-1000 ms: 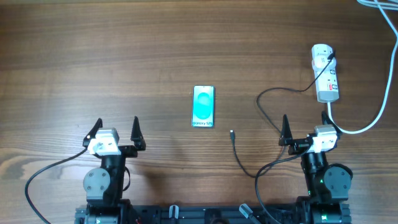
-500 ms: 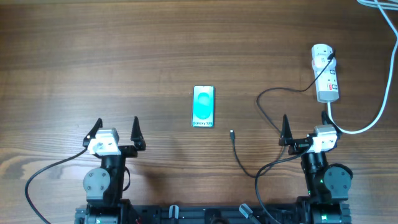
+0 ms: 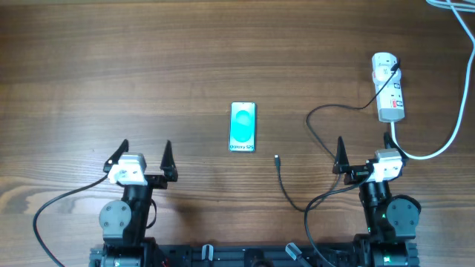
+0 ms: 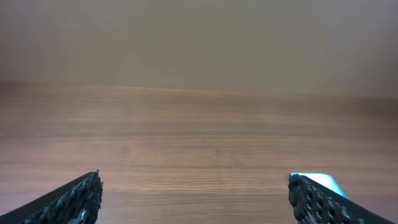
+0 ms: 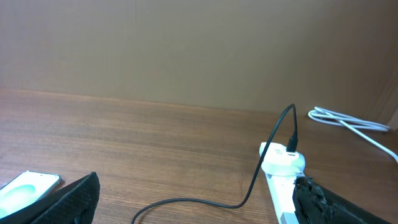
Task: Plug charger to phone and switch on socket
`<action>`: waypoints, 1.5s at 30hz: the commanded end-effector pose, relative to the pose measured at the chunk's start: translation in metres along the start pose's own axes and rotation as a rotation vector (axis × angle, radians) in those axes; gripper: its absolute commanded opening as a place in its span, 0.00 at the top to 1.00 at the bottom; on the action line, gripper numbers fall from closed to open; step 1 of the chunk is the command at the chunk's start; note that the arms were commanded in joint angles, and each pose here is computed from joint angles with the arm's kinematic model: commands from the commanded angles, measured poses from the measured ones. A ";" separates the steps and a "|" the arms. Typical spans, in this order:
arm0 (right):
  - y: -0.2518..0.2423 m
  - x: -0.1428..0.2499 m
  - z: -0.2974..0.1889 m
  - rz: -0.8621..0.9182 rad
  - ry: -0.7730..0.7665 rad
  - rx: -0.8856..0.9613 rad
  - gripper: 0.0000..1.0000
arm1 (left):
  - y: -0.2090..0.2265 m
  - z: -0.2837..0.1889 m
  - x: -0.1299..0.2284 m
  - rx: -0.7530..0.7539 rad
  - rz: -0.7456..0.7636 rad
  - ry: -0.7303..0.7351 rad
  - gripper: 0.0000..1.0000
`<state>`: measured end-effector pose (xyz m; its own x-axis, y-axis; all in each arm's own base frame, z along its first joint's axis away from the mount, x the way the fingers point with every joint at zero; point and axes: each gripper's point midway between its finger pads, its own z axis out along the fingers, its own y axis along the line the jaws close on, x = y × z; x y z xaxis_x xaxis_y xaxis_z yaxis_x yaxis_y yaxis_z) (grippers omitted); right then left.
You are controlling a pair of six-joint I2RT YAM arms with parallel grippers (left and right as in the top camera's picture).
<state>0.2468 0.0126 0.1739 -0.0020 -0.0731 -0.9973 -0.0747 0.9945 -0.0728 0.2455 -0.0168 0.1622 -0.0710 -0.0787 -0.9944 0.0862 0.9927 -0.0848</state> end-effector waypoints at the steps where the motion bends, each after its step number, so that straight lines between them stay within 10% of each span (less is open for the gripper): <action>1: -0.002 -0.001 0.000 -0.006 -0.006 0.013 0.00 | -0.016 -0.001 0.000 0.096 0.006 -0.009 0.00; 13: -0.002 -0.001 0.000 -0.006 -0.006 0.013 0.00 | -0.020 -0.002 -0.014 0.116 0.013 -0.066 0.00; 26: -0.002 -0.001 0.000 -0.006 -0.006 0.012 0.00 | -0.026 -0.019 -0.105 0.129 -0.006 -0.303 0.00; 32: -0.002 -0.001 0.000 -0.005 -0.006 0.012 0.00 | -0.016 0.009 -0.100 0.033 -0.070 0.201 0.00; 39: -0.002 -0.001 0.000 -0.005 -0.006 0.013 0.00 | -0.095 0.036 -0.109 0.487 -0.256 0.556 0.00; 45: -0.002 -0.001 0.000 -0.006 -0.006 0.013 0.00 | -0.083 0.060 -0.088 0.305 -0.356 0.762 0.00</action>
<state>0.2469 0.0125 0.1735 -0.0028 -0.0731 -0.9973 -0.0743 0.9946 -0.0727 0.2946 -0.0951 0.2446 -0.7374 -0.1452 -0.6597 0.2679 0.8337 -0.4830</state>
